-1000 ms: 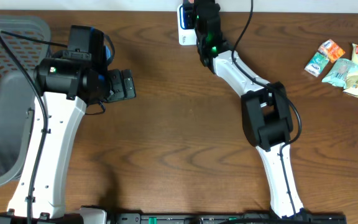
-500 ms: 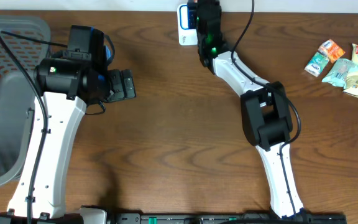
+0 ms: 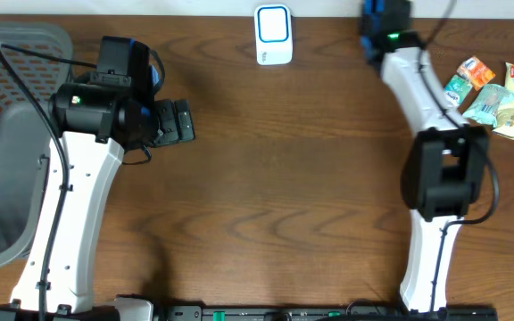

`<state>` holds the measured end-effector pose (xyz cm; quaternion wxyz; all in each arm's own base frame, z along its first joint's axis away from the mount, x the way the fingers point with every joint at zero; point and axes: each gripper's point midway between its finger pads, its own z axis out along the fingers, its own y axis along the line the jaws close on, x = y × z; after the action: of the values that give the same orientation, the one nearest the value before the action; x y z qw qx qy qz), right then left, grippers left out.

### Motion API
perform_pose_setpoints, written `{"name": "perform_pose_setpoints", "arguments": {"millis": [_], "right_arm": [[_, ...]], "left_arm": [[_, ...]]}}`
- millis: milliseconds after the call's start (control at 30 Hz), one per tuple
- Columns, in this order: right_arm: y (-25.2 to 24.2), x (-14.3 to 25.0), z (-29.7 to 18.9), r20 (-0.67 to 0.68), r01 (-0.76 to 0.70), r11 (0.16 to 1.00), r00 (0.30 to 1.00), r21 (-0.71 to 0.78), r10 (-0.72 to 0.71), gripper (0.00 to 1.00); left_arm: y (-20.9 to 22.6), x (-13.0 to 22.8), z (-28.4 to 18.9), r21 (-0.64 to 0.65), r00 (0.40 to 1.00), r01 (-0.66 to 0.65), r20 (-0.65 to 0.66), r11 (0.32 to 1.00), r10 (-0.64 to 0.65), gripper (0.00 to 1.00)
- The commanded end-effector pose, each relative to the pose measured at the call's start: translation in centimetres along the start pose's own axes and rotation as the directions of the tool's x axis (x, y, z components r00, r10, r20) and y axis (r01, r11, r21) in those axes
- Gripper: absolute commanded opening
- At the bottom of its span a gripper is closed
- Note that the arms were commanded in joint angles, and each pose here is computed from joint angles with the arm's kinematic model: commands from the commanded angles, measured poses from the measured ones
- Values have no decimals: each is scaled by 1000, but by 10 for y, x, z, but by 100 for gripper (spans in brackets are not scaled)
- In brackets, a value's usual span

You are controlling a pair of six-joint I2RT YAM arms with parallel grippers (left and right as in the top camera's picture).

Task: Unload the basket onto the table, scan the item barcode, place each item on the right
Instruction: 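Carry the Zam-Buk box to the right edge and release it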

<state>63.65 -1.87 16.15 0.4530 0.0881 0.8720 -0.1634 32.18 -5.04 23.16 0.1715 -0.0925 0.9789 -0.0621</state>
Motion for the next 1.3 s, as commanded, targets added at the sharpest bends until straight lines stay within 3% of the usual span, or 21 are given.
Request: {"name": "perform_pose_setpoints", "arguments": {"millis": [0, 100, 267, 333, 367, 400, 600, 800, 1033, 1267], "right_arm": [[-67, 23, 9, -126, 19, 995, 992, 103, -6, 27], [-112, 48, 16, -226, 21, 987, 974, 160, 15, 30], [-179, 85, 17, -359, 19, 971, 931, 240, 71, 53], [-196, 95, 17, -391, 10, 968, 916, 252, 92, 67], [-203, 100, 16, -404, 5, 967, 909, 254, 101, 91], [-209, 104, 15, -416, 4, 966, 903, 260, 108, 99], [-223, 110, 2, -459, 12, 962, 881, 272, 119, 99], [-217, 64, -36, -371, -84, 973, 915, 213, 160, 99], [-183, -18, -139, -230, -352, 931, 918, -93, 324, 99], [-186, -35, -242, -188, -381, 916, 916, -128, 355, 93]], "left_arm": [[1, -1, -1, -6, 1000, -1, 4, 1000, 1, 98], [1, -1, -1, -6, 1000, -1, 4, 1000, 1, 98], [1, -1, -1, -6, 1000, -1, 4, 1000, 1, 98], [1, -1, -1, -6, 1000, -1, 4, 1000, 1, 98], [1, -1, -1, -6, 1000, -1, 4, 1000, 1, 98], [1, -1, -1, -6, 1000, -1, 4, 1000, 1, 98], [1, -1, -1, -6, 1000, -1, 4, 1000, 1, 98], [1, -1, -1, -6, 1000, -1, 4, 1000, 1, 98], [1, -1, -1, -6, 1000, -1, 4, 1000, 1, 97], [1, -1, -1, -6, 1000, -1, 4, 1000, 1, 98]]}}
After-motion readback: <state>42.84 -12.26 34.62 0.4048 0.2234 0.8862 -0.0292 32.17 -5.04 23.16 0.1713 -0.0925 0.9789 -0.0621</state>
